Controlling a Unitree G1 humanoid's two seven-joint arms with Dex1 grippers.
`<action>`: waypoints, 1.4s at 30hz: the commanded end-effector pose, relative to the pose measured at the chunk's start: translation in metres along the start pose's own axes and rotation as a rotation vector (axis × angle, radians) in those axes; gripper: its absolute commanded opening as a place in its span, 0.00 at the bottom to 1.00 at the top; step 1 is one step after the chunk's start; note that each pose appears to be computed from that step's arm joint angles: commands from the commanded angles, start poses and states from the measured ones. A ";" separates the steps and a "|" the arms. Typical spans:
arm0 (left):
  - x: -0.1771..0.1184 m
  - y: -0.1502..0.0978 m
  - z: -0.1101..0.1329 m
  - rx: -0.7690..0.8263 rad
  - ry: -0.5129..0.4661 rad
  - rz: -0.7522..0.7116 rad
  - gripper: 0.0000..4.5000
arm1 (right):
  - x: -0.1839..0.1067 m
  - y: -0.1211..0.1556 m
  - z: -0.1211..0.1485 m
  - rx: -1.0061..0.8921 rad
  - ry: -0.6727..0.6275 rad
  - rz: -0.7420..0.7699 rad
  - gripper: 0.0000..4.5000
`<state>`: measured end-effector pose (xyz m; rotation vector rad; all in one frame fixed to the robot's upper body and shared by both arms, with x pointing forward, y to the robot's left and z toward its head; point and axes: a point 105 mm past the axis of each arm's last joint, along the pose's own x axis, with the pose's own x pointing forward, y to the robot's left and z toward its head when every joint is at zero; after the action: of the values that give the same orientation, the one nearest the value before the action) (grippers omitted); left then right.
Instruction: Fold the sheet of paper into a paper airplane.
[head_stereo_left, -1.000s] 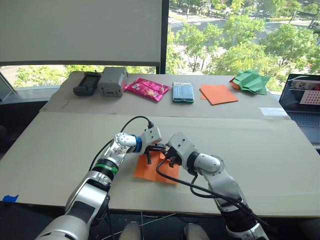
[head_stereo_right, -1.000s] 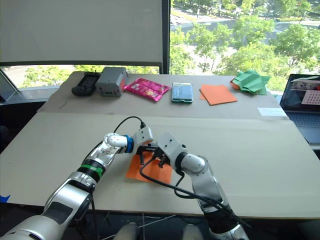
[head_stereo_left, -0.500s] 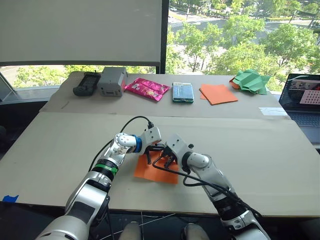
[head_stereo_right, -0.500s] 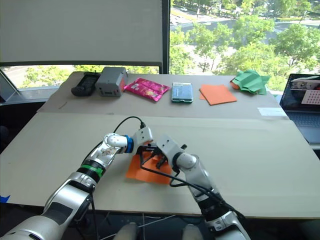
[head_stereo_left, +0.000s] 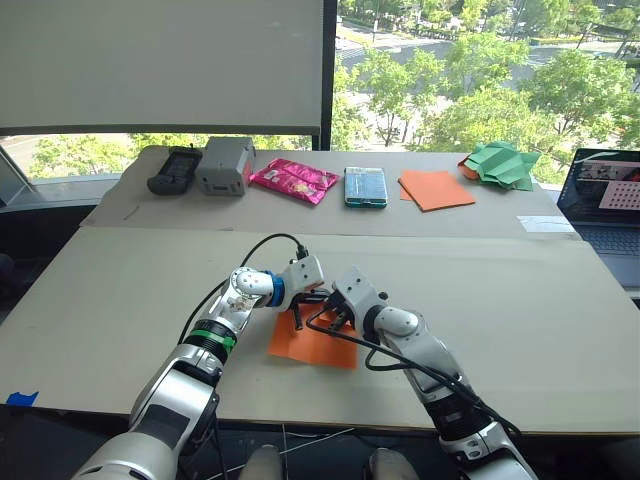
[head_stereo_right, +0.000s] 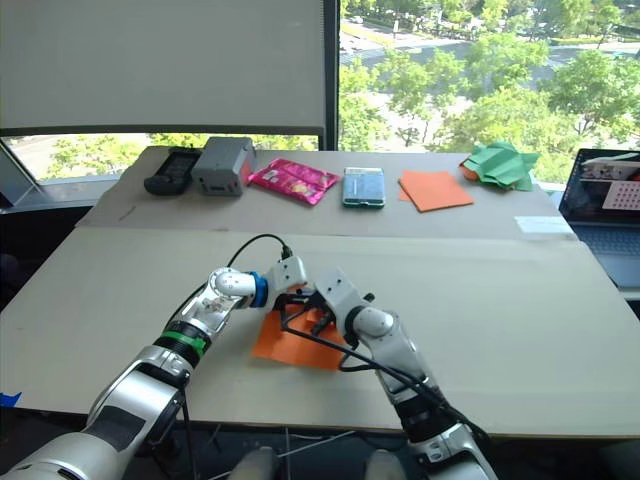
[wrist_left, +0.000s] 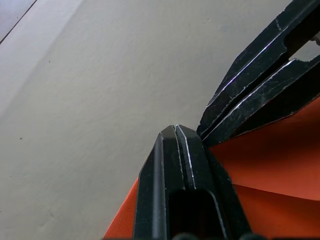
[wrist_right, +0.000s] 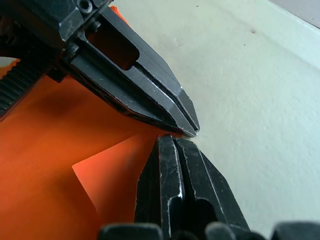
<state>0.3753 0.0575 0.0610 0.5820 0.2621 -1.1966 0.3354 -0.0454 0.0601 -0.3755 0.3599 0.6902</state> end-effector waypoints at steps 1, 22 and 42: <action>-0.002 -0.009 -0.026 -0.022 0.095 -0.028 0.00 | -0.004 0.008 -0.040 0.052 0.140 0.032 0.00; -0.002 -0.009 -0.026 -0.018 0.097 -0.034 0.00 | -0.043 0.024 -0.081 0.109 0.250 0.034 0.00; -0.007 0.003 -0.012 -0.001 0.054 -0.001 0.00 | -0.076 0.007 0.012 0.089 -0.200 0.050 0.00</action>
<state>0.3758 0.0593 0.0633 0.5928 0.2510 -1.2065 0.2808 -0.0847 0.0663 -0.2382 0.3655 0.6834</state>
